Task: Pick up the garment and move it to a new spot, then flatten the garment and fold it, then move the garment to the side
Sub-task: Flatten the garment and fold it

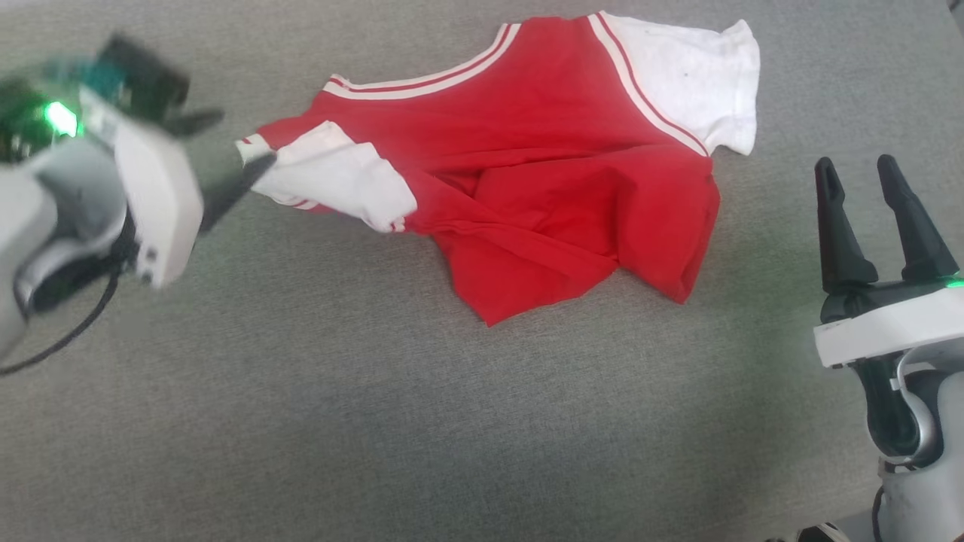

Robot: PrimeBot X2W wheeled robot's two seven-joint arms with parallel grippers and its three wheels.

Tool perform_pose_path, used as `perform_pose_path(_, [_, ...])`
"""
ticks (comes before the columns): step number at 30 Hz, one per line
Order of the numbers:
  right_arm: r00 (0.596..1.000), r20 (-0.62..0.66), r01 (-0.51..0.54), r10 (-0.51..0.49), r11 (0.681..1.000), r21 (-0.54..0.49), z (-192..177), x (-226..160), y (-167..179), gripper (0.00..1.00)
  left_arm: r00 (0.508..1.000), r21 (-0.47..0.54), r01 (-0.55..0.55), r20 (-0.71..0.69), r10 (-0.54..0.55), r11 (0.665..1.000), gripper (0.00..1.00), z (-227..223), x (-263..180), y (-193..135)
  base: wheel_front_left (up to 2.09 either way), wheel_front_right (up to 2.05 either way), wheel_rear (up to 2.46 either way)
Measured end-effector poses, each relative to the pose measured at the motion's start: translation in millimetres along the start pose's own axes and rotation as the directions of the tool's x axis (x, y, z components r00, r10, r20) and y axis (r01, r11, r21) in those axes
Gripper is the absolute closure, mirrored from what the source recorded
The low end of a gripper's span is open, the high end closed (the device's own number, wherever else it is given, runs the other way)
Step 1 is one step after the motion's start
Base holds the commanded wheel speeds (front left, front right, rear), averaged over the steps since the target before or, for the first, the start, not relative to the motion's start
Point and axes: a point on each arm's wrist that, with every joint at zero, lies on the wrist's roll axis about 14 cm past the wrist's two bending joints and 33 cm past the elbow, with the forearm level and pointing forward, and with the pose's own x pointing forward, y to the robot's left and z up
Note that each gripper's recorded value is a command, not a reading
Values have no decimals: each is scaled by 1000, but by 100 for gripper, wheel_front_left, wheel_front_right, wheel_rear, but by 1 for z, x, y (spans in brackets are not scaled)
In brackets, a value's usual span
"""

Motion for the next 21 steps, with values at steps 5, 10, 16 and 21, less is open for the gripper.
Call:
perform_pose_path(5, [1000,-7,-8,8,1000,15,-5,1,6,0,995,-123,89,-39,-95,988,0,34,7,-19,0,0,0])
perform_pose_path(10, [1000,-21,-8,9,1000,24,-12,3,9,0,961,-273,120,-209,-181,954,0,21,33,-32,0,0,0])
perform_pose_path(16, [999,-28,29,-28,999,27,-17,0,-2,0,893,-342,105,-380,-239,934,0,-8,58,-46,0,0,0])
perform_pose_path(21, [998,-32,51,-50,998,27,-21,-3,-9,0,871,-352,110,-417,-261,930,61,-19,64,-48,0,0,0])
